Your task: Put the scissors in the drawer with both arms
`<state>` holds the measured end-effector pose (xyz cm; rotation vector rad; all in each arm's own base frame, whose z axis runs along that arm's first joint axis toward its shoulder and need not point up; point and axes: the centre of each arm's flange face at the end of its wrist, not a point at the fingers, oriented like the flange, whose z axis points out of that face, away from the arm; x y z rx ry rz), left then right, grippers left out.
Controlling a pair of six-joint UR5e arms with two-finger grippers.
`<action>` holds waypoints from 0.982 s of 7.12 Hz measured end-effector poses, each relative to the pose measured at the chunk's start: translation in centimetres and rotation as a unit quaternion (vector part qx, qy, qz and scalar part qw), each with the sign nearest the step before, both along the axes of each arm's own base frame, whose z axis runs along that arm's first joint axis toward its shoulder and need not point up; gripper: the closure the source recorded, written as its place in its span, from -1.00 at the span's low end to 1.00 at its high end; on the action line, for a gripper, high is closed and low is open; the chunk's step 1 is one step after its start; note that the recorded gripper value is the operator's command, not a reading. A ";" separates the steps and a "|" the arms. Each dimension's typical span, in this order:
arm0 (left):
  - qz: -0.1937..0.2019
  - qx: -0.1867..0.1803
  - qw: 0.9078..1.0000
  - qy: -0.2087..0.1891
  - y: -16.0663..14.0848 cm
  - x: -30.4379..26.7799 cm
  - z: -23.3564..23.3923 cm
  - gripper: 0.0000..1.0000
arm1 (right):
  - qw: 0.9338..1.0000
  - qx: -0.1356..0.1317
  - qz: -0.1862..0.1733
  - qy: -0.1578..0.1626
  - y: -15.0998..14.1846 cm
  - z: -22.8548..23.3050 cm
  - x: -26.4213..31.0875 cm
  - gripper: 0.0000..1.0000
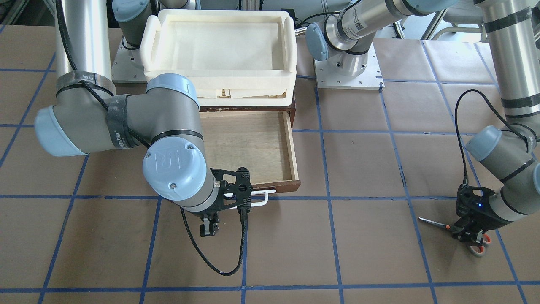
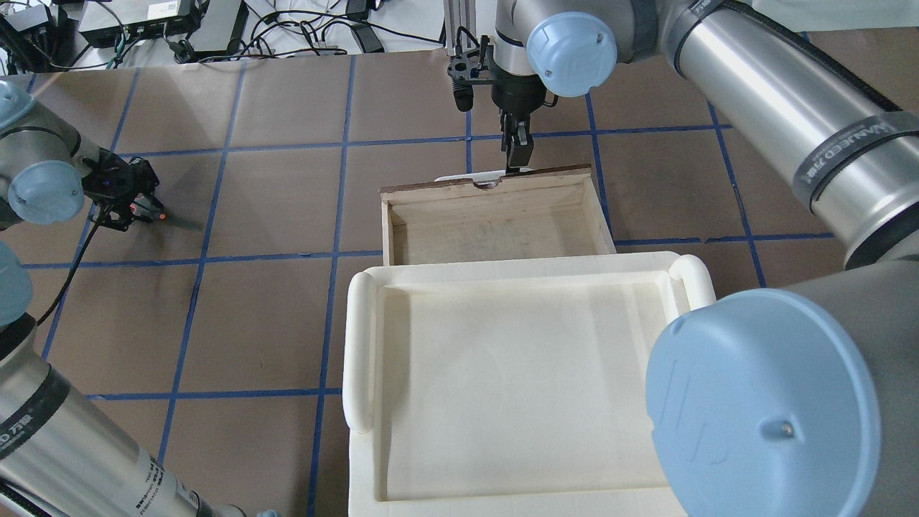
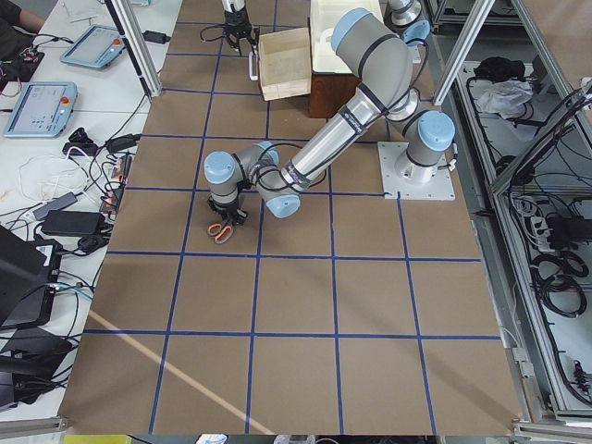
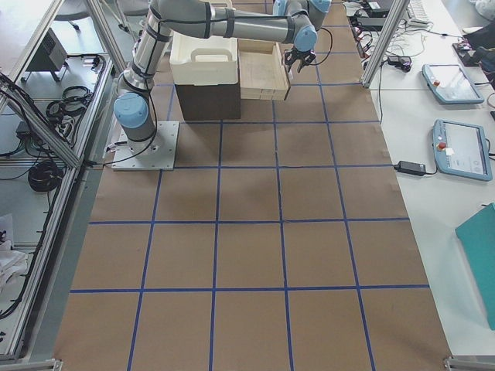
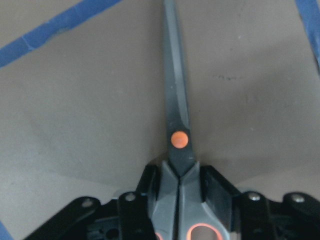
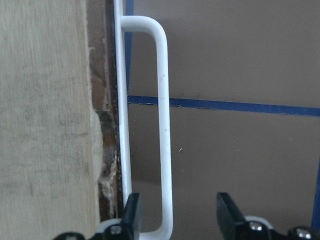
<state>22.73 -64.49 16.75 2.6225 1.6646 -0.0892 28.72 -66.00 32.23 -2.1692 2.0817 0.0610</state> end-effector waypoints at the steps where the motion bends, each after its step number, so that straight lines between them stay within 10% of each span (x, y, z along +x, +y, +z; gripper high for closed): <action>1: 0.003 0.000 1.000 0.004 0.1 -0.2 0.2 0.99 | 0.999 -0.012 -0.031 0.002 0.2 2.0 -0.9 -1.00; 4: 0.024 -0.008 0.999 0.020 0.2 -2.0 4.4 1.00 | 0.977 -0.043 -0.207 0.014 1.8 8.4 -4.2 -1.00; 7: 0.081 -0.001 0.996 0.030 0.6 -9.8 12.3 1.00 | 0.905 -0.031 -0.420 0.053 7.9 11.8 -6.5 -1.00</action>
